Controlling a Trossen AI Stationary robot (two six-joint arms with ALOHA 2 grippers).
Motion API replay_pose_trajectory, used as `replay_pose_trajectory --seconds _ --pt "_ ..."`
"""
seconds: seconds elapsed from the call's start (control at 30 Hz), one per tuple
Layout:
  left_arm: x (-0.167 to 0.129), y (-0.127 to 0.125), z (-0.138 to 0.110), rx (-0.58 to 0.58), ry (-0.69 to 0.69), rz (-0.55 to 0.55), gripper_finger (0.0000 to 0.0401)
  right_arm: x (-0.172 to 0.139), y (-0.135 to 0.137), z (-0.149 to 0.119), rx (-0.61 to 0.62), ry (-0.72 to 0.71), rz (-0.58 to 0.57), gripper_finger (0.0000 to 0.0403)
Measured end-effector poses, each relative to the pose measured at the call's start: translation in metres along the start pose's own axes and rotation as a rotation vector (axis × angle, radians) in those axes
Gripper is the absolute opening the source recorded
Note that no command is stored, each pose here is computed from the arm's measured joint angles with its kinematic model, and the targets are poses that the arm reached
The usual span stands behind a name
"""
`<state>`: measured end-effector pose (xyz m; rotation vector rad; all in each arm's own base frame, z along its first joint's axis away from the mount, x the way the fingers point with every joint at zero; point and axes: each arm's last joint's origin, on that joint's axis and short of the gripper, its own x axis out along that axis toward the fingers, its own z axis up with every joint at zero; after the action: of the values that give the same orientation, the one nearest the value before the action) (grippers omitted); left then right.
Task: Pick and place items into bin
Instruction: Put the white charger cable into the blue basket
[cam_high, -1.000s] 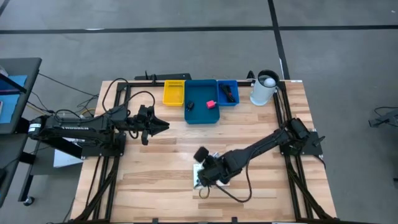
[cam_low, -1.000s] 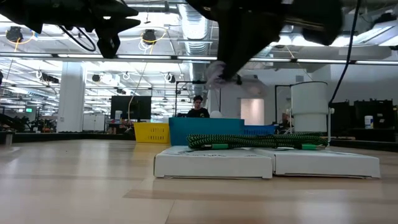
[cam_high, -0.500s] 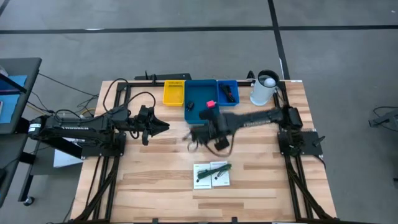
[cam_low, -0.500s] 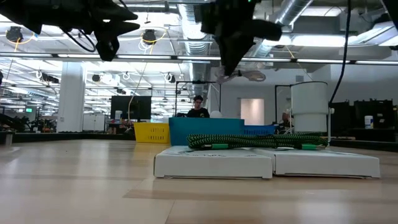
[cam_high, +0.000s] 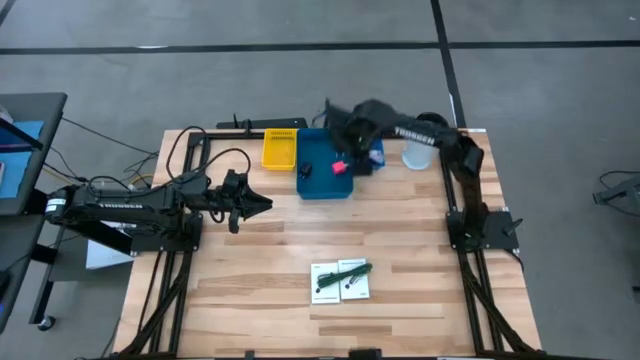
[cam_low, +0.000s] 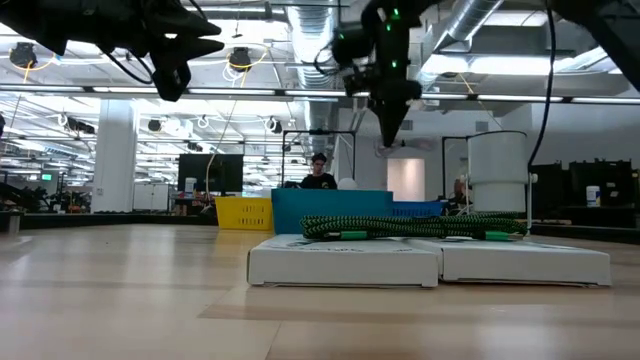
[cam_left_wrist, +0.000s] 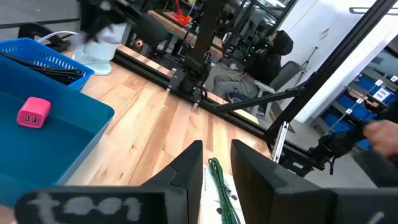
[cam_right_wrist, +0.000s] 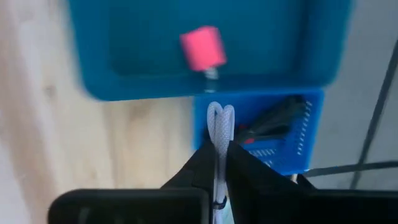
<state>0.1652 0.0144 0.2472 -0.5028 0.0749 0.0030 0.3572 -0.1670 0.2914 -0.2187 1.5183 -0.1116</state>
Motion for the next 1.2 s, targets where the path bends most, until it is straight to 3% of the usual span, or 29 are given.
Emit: replay_pose_trajectory --seconds 0.23,0.37,0.5,0.67,1.2 --pt "0.0 0.001 -0.001 -0.002 0.014 0.008 0.0071 0.009 -0.062 -0.023 0.183 -0.145 -0.025 0.0027" --pt "0.0 0.001 -0.002 -0.003 0.024 0.013 0.0071 0.012 -0.087 -0.037 0.255 -0.195 -0.057 0.0013" --pt "0.0 0.002 -0.003 -0.004 0.028 0.016 0.0071 0.014 -0.104 -0.048 0.332 -0.226 -0.079 0.0024" --pt "0.0 0.002 -0.004 -0.006 0.043 0.023 0.0071 0.015 -0.112 -0.054 0.392 -0.262 -0.048 0.0046" --pt "0.0 0.003 -0.004 0.017 0.032 0.055 0.0071 0.016 -0.101 -0.054 0.365 -0.205 0.004 0.0051"
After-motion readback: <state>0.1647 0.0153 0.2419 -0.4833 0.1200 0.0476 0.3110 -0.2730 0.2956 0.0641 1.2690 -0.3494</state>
